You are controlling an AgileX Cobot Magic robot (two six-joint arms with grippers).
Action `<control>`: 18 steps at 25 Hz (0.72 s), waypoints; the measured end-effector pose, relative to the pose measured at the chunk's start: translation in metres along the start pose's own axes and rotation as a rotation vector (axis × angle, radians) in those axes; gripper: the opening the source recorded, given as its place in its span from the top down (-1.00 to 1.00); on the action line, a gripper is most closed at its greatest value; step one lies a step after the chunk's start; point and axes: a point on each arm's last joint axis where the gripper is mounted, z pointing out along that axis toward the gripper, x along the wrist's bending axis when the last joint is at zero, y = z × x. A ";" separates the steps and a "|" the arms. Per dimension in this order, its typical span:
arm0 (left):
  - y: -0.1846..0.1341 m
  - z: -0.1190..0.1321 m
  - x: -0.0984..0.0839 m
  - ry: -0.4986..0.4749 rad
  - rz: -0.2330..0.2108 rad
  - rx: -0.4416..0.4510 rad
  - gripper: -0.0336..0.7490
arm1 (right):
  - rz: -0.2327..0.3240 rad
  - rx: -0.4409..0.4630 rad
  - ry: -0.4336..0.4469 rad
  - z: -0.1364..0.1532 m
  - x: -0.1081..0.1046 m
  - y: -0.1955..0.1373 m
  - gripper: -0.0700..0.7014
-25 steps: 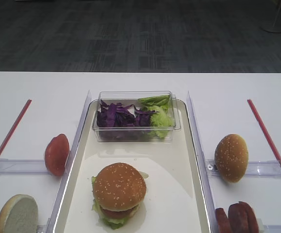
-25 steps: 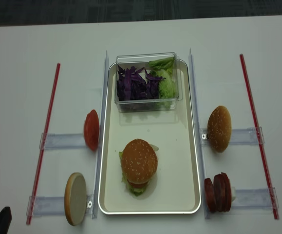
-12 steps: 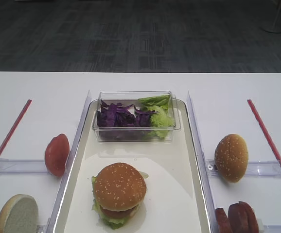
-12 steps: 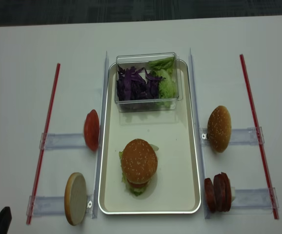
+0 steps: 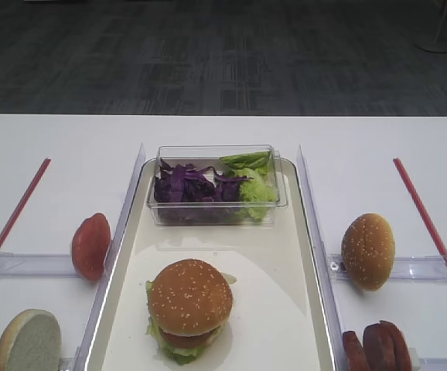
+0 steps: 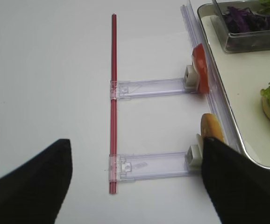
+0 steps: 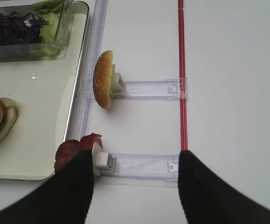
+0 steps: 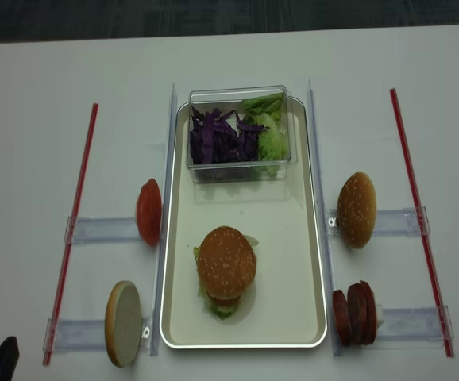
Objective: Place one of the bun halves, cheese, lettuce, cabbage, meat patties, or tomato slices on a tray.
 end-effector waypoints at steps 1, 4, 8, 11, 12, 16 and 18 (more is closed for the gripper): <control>0.000 0.000 0.000 0.000 0.000 0.000 -0.47 | 0.000 -0.004 0.000 0.001 0.000 -0.004 -0.31; 0.000 0.000 0.000 0.000 0.000 0.000 -0.47 | -0.013 -0.027 -0.001 0.004 -0.001 -0.013 -0.31; 0.000 0.000 0.000 0.000 0.000 0.000 -0.47 | -0.028 -0.099 -0.004 0.003 -0.001 -0.022 -0.31; 0.000 0.000 0.000 0.000 0.000 0.000 -0.47 | -0.039 -0.159 -0.004 -0.003 0.000 -0.027 -0.31; 0.000 0.000 0.000 0.000 0.000 0.000 -0.47 | -0.042 -0.175 -0.004 -0.005 0.000 -0.029 -0.31; 0.000 0.000 0.000 0.000 0.000 0.000 -0.47 | -0.056 -0.240 -0.003 -0.012 0.001 -0.036 -0.31; 0.000 0.000 0.000 0.000 0.000 0.000 -0.47 | -0.066 -0.254 -0.003 -0.014 0.002 -0.037 -0.31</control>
